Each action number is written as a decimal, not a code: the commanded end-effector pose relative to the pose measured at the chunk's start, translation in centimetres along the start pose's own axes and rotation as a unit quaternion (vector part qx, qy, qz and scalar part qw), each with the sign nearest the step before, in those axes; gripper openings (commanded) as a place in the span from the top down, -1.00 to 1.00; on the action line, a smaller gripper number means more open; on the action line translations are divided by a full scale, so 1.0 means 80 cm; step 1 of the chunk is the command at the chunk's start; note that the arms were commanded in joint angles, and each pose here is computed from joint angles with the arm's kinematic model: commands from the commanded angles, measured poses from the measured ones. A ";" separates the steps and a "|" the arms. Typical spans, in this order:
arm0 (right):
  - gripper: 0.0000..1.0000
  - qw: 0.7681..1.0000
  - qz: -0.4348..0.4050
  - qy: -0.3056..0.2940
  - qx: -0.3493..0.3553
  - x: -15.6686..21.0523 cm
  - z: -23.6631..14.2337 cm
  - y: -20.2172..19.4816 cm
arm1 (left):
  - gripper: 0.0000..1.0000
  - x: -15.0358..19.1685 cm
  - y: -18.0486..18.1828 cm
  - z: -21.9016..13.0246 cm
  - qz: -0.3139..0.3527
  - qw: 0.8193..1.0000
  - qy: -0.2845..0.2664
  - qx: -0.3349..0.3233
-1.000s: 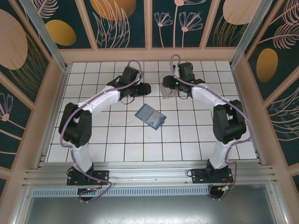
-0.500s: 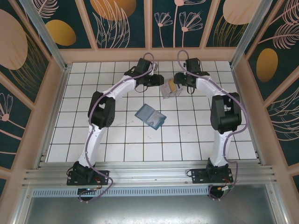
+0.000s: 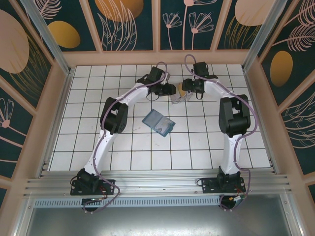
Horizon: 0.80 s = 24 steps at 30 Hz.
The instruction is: Put the credit cards into the card holder
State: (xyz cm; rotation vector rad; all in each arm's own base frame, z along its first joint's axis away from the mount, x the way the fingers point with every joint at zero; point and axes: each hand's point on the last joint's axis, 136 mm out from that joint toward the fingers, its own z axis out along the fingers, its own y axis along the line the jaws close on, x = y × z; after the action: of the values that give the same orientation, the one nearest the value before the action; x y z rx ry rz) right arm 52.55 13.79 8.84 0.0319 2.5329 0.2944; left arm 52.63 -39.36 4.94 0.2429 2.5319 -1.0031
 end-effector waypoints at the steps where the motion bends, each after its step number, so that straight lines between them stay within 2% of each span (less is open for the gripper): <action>1: -0.30 1.000 -0.011 0.003 0.011 -0.005 0.004 -0.004 | 0.05 0.022 0.022 0.014 -0.004 0.999 0.022 -0.024; 7: -0.30 1.000 -0.013 0.003 0.010 -0.005 0.003 -0.004 | 0.18 0.042 0.036 0.003 -0.005 0.999 0.026 -0.045; 17: -0.29 0.999 -0.015 0.026 -0.014 0.010 0.016 0.007 | 0.17 0.055 0.043 0.003 -0.020 0.998 0.027 -0.044; 24: -0.29 0.999 -0.017 0.033 0.013 0.015 0.027 -0.005 | 0.17 0.054 0.041 0.001 -0.016 0.998 0.026 -0.046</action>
State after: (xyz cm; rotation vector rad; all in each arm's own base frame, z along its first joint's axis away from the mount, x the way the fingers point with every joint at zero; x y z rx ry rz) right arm 52.91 14.20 7.55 0.0065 2.5592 0.2989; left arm 51.32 -38.45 4.35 0.2401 2.5056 -0.9893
